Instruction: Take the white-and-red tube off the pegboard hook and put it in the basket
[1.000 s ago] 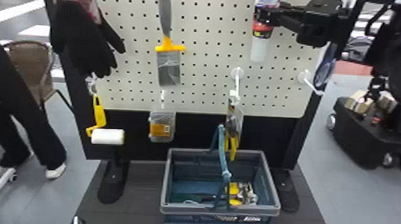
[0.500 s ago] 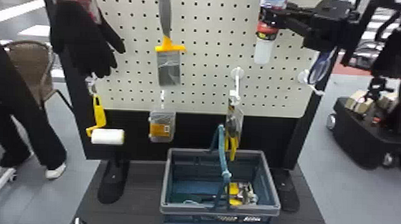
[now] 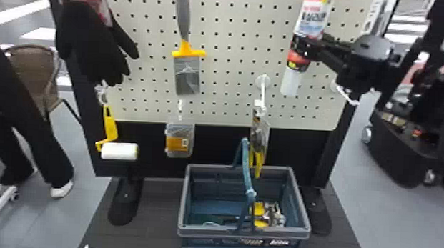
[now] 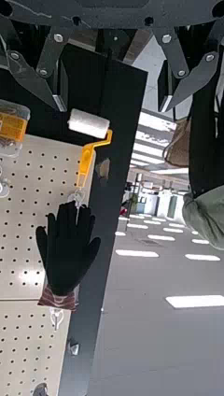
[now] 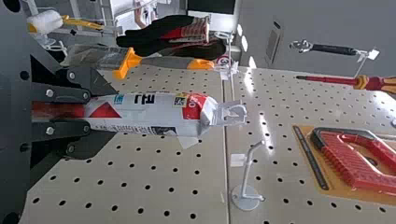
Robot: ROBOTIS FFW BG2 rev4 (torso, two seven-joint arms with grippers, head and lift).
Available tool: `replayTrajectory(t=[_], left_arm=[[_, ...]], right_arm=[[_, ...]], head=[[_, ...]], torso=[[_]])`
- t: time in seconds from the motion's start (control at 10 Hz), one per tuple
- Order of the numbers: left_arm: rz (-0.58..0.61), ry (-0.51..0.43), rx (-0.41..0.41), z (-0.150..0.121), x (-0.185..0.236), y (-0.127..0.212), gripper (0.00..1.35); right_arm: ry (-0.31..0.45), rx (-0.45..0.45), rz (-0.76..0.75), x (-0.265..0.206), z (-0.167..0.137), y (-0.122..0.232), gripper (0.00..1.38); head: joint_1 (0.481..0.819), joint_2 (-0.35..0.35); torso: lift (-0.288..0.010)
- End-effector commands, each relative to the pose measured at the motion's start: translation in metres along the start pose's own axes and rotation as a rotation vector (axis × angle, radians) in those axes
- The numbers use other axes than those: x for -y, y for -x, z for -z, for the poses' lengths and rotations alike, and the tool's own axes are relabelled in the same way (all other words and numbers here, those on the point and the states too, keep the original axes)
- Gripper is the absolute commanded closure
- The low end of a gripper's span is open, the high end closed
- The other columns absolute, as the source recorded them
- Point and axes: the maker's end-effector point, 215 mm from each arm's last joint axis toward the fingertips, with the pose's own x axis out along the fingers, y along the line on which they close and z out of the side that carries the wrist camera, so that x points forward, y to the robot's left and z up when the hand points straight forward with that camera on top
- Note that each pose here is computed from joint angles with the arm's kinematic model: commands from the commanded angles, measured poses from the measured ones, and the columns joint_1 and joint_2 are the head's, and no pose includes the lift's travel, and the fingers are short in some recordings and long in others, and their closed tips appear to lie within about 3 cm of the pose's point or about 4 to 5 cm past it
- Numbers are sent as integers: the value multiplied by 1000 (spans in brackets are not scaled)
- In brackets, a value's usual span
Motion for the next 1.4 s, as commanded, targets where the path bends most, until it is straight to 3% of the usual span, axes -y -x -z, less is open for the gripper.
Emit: replayTrajectory(t=[0.0,0.8,1.3], left_arm=[[3,-2,-1,0,-1,0,507],[-2,-1,-21,5,-4,4,509],[-6,5,-24,6,-4,5,509]], right_arm=[[-44,9,22,0,18,9,1119],[-274,-52,117,18,139,44,1119],[-499,-58,207,25,236,67,1119]], head=[[549,0],[549,0],[549,0]], torso=[[-100],[-100],[-100]])
